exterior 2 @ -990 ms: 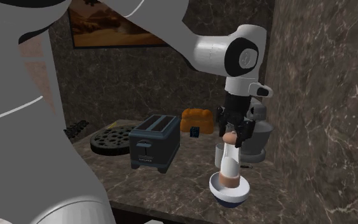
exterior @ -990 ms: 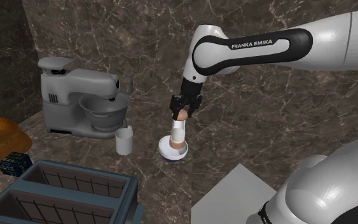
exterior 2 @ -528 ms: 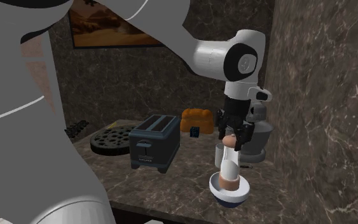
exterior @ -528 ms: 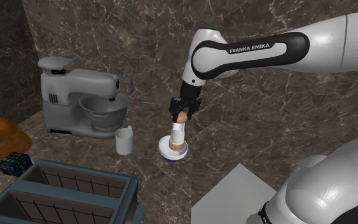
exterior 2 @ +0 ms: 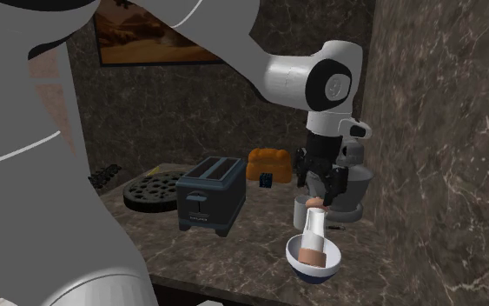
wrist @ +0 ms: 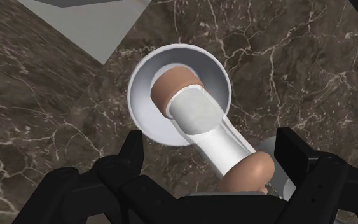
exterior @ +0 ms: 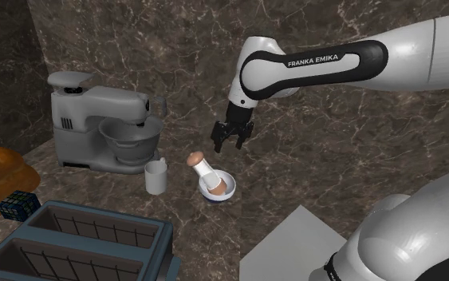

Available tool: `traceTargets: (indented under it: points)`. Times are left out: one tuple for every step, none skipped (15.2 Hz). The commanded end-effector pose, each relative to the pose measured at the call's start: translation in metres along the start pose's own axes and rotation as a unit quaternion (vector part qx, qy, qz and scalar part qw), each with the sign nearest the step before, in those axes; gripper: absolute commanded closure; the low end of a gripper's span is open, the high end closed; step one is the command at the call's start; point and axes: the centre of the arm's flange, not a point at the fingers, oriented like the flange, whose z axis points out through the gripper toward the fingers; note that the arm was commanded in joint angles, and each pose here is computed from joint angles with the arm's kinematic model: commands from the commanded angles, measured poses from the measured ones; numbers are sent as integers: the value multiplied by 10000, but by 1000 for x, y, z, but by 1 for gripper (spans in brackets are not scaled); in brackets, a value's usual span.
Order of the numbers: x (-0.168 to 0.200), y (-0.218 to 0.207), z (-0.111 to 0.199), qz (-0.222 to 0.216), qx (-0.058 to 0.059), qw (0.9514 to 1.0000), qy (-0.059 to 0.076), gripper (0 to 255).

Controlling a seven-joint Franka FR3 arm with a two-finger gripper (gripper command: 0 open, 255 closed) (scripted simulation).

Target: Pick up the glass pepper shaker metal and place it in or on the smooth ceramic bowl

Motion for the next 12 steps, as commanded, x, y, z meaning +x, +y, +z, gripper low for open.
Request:
traceTargets:
  points:
    - [0, 0, -13, 0, 0, 10000, 0, 0]
    - [0, 0, -26, 0, 0, 10000, 0, 0]
    - [0, 0, -40, 0, 0, 10000, 0, 0]
    - [0, 0, -50, 0, 0, 10000, 0, 0]
    - [0, 0, -50, 0, 0, 10000, 0, 0]
    - [0, 0, -50, 0, 0, 10000, 0, 0]
    - [0, 0, -50, 0, 0, 10000, 0, 0]
    - [0, 0, -50, 0, 0, 10000, 0, 0]
    - [0, 0, -50, 0, 0, 10000, 0, 0]
    - [0, 0, -50, 0, 0, 10000, 0, 0]
    - [0, 0, -50, 0, 0, 10000, 0, 0]
    - [0, 0, -50, 0, 0, 10000, 0, 0]
